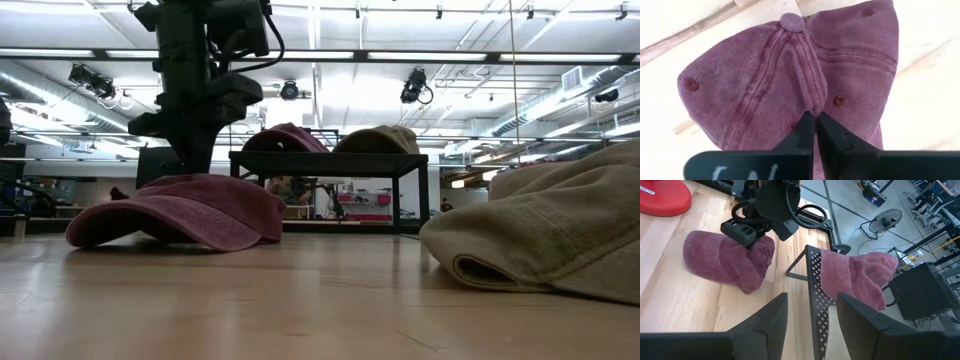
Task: Pick & Place hat
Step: Stack the red cap on top of the red cap on the shelf
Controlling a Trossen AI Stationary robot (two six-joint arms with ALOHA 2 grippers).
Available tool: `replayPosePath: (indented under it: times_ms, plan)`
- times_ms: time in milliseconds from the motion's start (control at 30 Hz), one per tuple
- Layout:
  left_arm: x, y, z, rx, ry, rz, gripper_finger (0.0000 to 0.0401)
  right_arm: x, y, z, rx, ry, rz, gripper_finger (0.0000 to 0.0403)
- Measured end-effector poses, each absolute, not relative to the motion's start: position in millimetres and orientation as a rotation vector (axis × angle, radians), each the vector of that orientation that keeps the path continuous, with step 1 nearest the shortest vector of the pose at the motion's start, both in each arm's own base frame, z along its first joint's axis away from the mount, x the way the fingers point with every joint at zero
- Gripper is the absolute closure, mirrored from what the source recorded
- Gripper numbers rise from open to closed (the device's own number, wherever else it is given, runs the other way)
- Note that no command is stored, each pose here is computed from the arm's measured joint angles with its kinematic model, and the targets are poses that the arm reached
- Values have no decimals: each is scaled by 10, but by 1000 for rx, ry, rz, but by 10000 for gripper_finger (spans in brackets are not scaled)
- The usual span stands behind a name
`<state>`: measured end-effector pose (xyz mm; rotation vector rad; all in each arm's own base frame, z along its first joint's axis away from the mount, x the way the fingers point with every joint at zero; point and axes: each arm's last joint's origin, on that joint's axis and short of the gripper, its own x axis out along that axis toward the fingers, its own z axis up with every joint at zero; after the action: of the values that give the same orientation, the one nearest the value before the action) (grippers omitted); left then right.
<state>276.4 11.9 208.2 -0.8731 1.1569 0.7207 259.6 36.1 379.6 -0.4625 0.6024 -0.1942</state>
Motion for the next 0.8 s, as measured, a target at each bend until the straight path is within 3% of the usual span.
replayPosePath:
  times_ms: [300,800]
  plan:
    - [2806,115,2165,-850,1159,662,396,2596,362,3797,-462,602,-194,231]
    - [2932,142,2979,-749,1068,643,397,2598,367,3795,-457,600,-176,231]
